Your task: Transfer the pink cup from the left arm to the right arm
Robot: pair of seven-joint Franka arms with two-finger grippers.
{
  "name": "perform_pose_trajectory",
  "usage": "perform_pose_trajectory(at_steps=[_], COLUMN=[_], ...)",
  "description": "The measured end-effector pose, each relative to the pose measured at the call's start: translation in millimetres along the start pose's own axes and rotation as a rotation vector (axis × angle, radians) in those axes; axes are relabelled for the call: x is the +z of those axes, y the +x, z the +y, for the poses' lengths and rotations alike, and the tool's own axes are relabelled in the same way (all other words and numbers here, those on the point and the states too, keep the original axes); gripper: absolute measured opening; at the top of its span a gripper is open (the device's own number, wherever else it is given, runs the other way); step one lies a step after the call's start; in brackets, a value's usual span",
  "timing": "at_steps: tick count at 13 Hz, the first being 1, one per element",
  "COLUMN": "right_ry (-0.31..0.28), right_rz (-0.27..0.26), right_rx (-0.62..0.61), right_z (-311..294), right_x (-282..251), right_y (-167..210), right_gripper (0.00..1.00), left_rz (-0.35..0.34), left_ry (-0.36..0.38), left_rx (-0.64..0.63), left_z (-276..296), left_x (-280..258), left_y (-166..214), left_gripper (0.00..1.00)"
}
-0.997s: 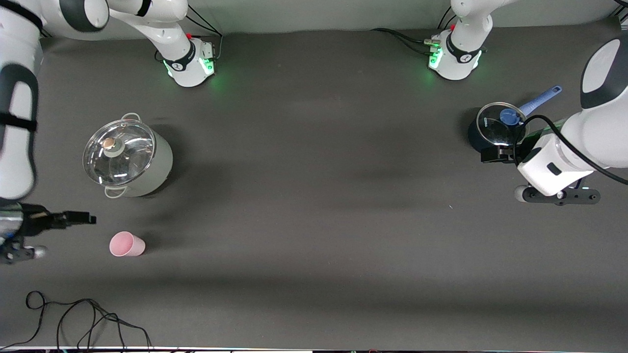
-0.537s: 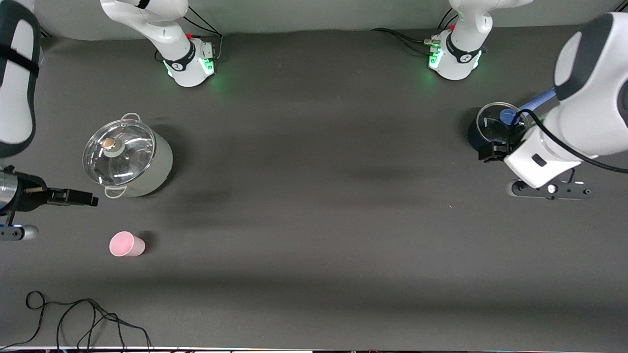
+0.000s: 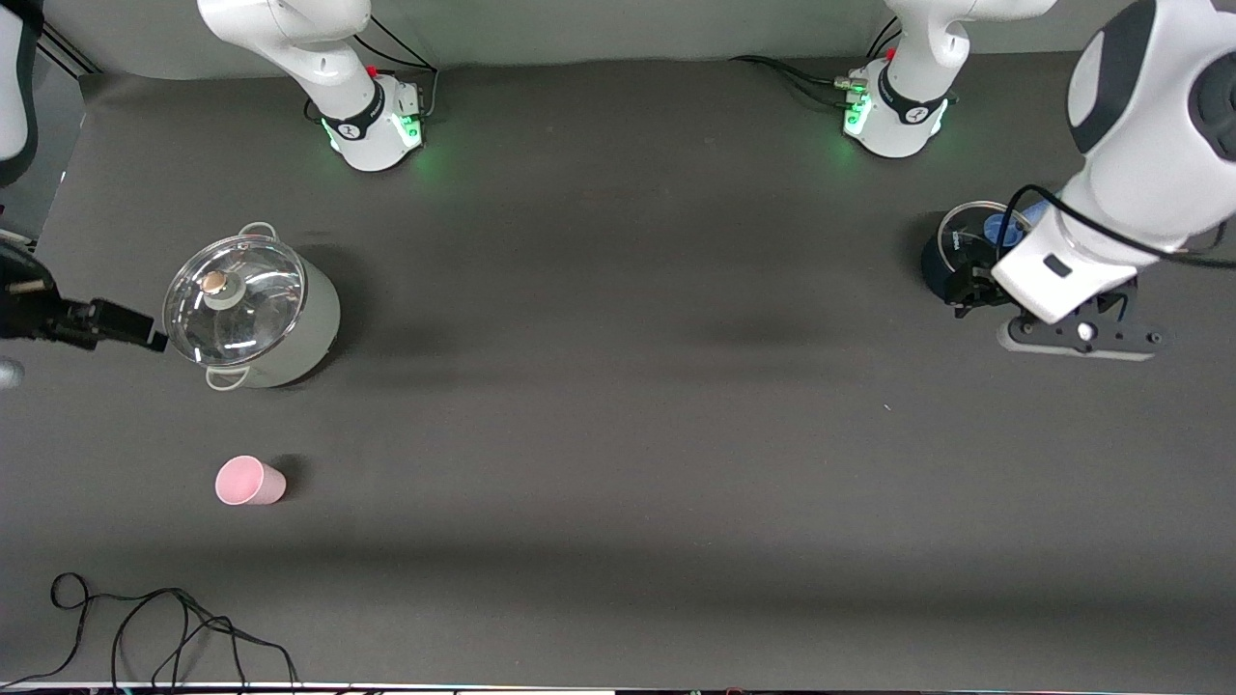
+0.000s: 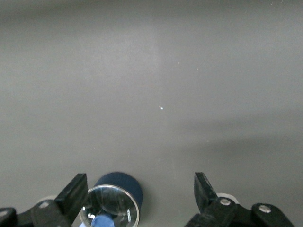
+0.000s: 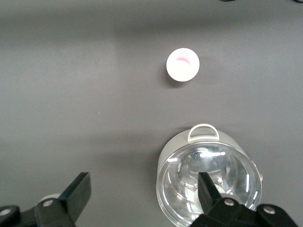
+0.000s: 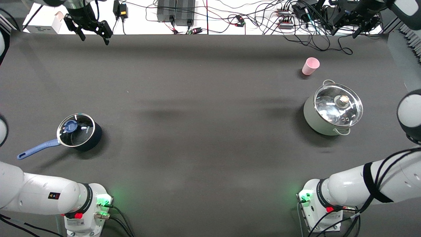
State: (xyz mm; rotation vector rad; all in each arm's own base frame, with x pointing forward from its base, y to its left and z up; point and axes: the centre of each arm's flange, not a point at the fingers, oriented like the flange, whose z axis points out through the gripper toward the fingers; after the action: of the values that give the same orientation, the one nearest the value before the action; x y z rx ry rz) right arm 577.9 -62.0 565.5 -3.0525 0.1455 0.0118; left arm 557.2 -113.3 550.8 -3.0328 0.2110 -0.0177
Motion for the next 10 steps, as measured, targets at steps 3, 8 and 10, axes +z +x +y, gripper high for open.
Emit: perform_pose_trajectory(at_steps=[3, 8, 10], right_ry=[-0.032, -0.040, -0.041], right_rz=[0.022, 0.028, -0.009], right_rx=[-0.016, -0.035, -0.033], right_z=[-11.7, -30.6, -30.0], right_x=[-11.6, -34.8, -36.6], right_y=[-7.6, -13.6, -18.5], right_gripper=[1.00, 1.00, 1.00], left_rz=[0.026, 0.047, 0.052], left_ry=[-0.002, -0.019, -0.021], left_rx=[0.040, 0.057, 0.055], left_z=[-1.4, -5.8, -6.8], left_x=[5.5, 1.4, -2.5], left_y=[-6.6, 11.5, 13.7], left_gripper=[0.99, 1.00, 1.00])
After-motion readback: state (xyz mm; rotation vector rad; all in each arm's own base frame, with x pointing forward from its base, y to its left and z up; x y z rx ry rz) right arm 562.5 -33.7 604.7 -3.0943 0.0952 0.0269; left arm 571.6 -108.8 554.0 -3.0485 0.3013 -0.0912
